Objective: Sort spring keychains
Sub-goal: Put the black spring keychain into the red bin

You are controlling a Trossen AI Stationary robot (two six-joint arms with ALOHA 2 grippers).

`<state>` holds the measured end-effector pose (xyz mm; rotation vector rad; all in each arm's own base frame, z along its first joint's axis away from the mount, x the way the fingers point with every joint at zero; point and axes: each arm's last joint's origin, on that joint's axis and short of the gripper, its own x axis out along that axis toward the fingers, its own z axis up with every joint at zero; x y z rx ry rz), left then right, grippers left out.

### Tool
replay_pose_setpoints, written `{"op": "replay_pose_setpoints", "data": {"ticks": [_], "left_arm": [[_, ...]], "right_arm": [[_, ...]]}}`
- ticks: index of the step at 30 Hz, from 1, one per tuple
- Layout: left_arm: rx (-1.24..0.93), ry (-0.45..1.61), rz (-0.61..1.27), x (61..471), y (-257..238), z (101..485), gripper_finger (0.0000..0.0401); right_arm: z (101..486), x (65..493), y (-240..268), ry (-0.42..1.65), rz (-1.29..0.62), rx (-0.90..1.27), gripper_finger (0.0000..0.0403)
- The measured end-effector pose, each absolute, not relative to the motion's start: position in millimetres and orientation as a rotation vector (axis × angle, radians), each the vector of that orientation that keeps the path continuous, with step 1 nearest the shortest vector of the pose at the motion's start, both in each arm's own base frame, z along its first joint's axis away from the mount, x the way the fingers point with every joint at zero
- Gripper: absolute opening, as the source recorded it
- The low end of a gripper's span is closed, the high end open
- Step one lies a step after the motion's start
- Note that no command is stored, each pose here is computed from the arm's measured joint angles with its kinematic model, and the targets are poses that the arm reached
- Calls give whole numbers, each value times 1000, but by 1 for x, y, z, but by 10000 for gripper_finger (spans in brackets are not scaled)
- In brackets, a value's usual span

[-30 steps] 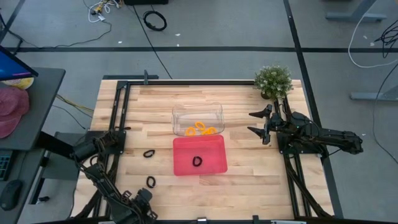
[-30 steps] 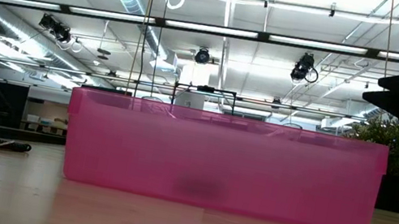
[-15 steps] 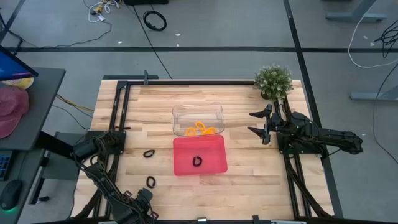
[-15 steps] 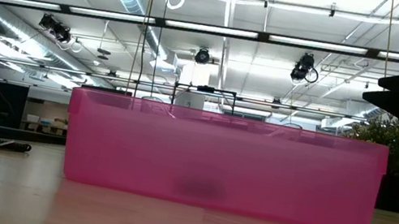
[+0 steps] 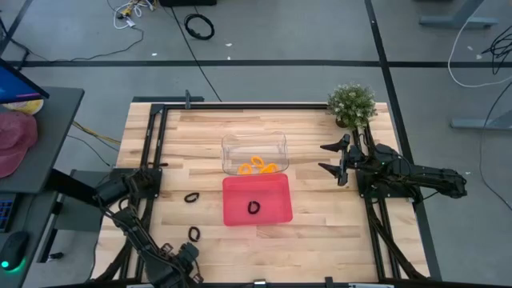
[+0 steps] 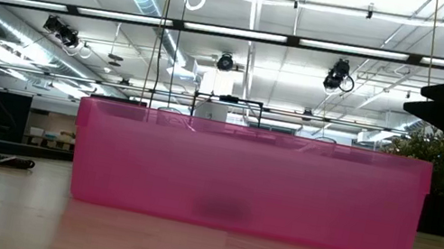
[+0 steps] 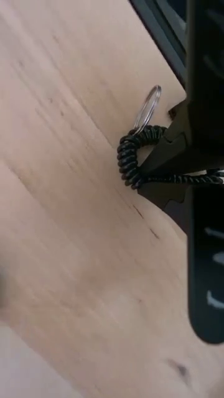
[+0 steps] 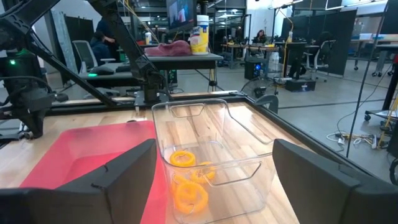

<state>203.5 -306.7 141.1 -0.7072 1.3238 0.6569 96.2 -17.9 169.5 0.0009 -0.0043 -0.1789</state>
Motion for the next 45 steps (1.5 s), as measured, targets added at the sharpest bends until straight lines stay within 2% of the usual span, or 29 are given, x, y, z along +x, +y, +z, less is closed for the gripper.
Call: {"op": "replay_pose_setpoints", "data": {"ticks": [10,27,38,45], "left_arm": [[-447,1070,548,238,-283,145,9],[-221,676,-37,334,-260,196,7],[-56,500,-84,368,-231,211,7],[8,373,-21,381,-218,222,7]], "right_arm": [[170,96,-18,-5,-179,1,324],[170,96,-18,-4,-179,1,324],[170,96,-18,-4,-179,1,324],[170,96,-18,-4,-179,1,324]]}}
